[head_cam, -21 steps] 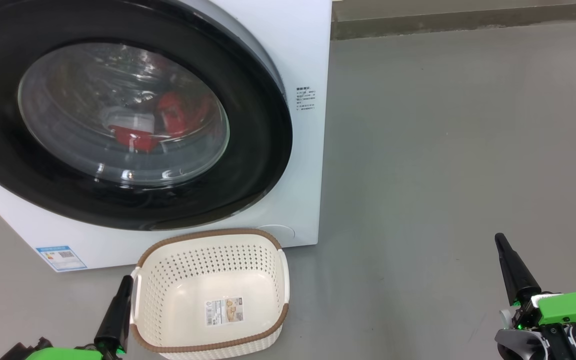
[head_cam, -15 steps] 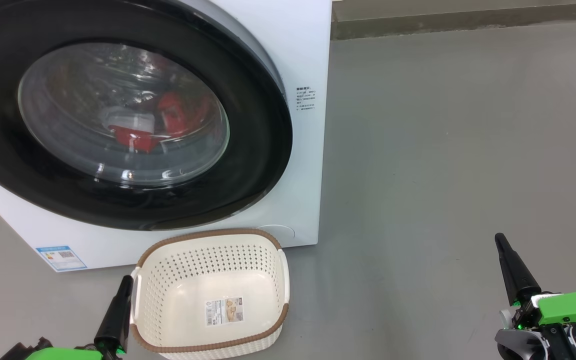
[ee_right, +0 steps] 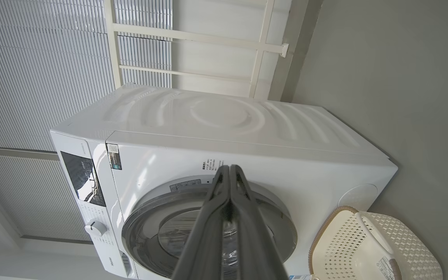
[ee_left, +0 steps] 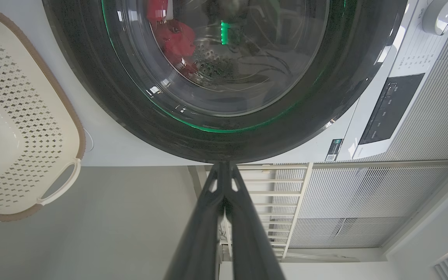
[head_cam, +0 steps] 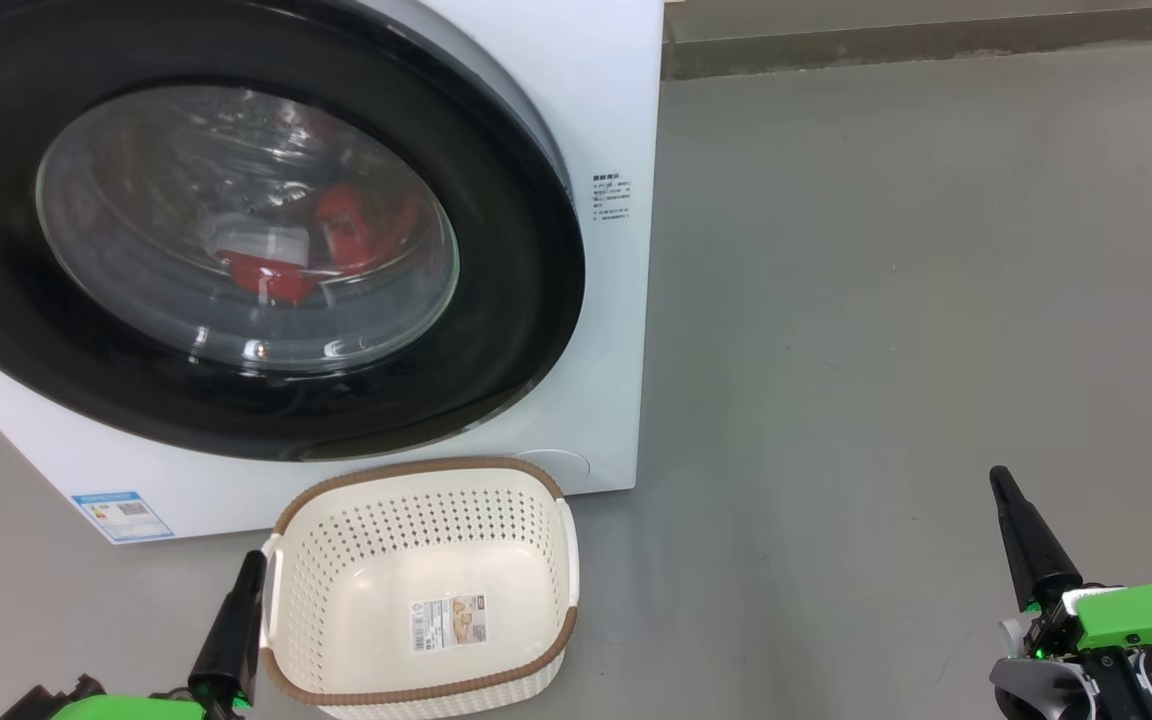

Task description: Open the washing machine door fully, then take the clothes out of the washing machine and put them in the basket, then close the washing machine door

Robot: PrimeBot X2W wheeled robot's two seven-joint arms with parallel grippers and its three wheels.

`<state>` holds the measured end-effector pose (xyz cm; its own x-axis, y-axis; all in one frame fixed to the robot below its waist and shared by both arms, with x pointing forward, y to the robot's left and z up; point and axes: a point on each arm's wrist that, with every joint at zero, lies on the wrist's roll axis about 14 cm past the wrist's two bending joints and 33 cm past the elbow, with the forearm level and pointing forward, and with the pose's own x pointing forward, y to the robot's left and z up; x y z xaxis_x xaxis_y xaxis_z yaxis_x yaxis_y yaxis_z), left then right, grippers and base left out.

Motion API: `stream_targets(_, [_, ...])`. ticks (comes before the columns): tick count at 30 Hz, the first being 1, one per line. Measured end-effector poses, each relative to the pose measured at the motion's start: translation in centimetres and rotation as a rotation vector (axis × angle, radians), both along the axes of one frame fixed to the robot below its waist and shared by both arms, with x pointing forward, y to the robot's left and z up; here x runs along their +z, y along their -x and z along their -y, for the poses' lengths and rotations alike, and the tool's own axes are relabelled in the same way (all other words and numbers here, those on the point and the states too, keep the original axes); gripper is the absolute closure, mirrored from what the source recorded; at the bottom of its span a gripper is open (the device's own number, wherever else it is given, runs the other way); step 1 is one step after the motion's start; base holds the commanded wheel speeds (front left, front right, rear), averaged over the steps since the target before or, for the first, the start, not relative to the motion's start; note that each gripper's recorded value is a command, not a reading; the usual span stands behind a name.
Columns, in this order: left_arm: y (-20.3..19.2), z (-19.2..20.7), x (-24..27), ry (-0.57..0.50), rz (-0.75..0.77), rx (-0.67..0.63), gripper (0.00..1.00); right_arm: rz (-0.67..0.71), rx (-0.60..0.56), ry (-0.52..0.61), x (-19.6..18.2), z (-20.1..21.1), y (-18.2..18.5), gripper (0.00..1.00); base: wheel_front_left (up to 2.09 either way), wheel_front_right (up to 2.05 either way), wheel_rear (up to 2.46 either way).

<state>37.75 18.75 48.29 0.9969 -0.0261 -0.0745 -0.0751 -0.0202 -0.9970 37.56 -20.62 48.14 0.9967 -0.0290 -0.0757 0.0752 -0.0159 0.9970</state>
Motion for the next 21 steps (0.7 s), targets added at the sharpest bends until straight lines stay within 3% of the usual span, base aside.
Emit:
stream_targets(20, [0.00, 0.00, 0.00, 0.000, 0.000, 0.000, 1.00, 0.000, 0.000, 0.000, 0.00, 0.00, 0.00, 1.00, 0.00, 0.00, 0.00])
stream_targets(21, [0.05, 0.02, -0.10, 0.000, -0.003, 0.000, 0.00, -0.003, 0.000, -0.001, -0.10, -0.02, 0.04, 0.00, 0.00, 0.00, 0.00])
